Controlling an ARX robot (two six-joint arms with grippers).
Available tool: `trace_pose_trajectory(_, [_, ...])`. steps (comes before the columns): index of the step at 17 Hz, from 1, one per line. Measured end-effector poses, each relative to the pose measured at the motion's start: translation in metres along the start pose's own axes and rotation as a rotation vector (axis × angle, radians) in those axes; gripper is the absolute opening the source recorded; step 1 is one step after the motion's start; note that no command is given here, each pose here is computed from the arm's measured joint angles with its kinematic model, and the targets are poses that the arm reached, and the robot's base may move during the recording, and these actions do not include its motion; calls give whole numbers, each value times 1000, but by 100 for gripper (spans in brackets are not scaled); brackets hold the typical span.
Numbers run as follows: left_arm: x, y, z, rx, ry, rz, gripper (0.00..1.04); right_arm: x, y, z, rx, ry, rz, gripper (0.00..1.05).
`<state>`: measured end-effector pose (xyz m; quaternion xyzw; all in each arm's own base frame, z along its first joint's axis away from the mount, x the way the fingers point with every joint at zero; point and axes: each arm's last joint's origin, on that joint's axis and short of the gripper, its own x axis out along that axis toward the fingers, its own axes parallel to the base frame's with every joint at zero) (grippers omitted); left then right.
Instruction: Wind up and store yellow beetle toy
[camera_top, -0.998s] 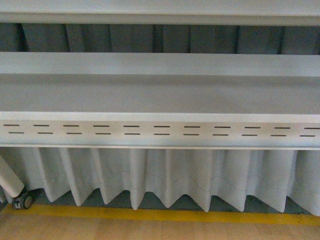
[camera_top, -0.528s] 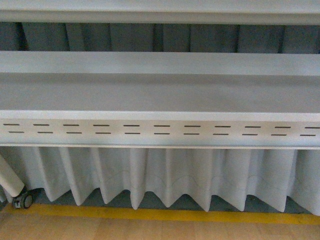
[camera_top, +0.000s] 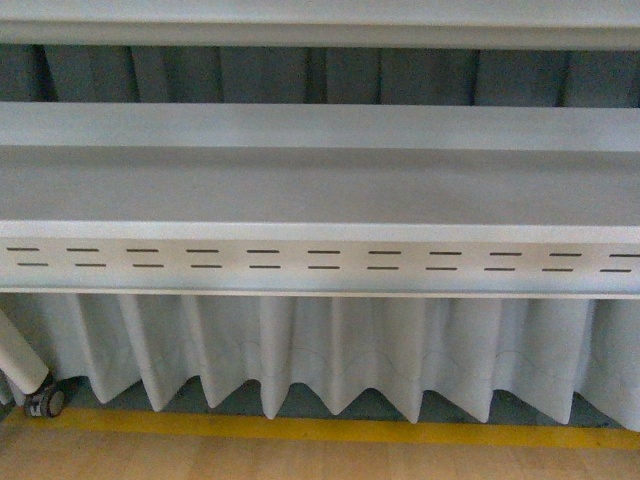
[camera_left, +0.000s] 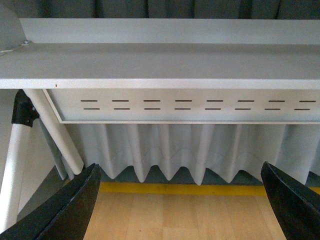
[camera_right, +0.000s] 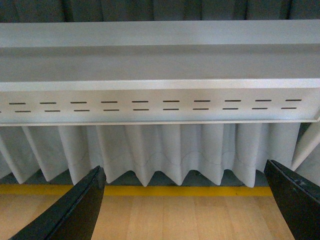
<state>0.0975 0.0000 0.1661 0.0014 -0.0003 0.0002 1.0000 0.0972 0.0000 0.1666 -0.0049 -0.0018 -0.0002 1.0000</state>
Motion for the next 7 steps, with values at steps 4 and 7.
trace_pose_trajectory(4, [0, 0, 0, 0, 0, 0, 98, 0, 0, 0, 0, 0, 0, 98])
trace_pose_trajectory(7, [0, 0, 0, 0, 0, 0, 98, 0, 0, 0, 0, 0, 0, 98])
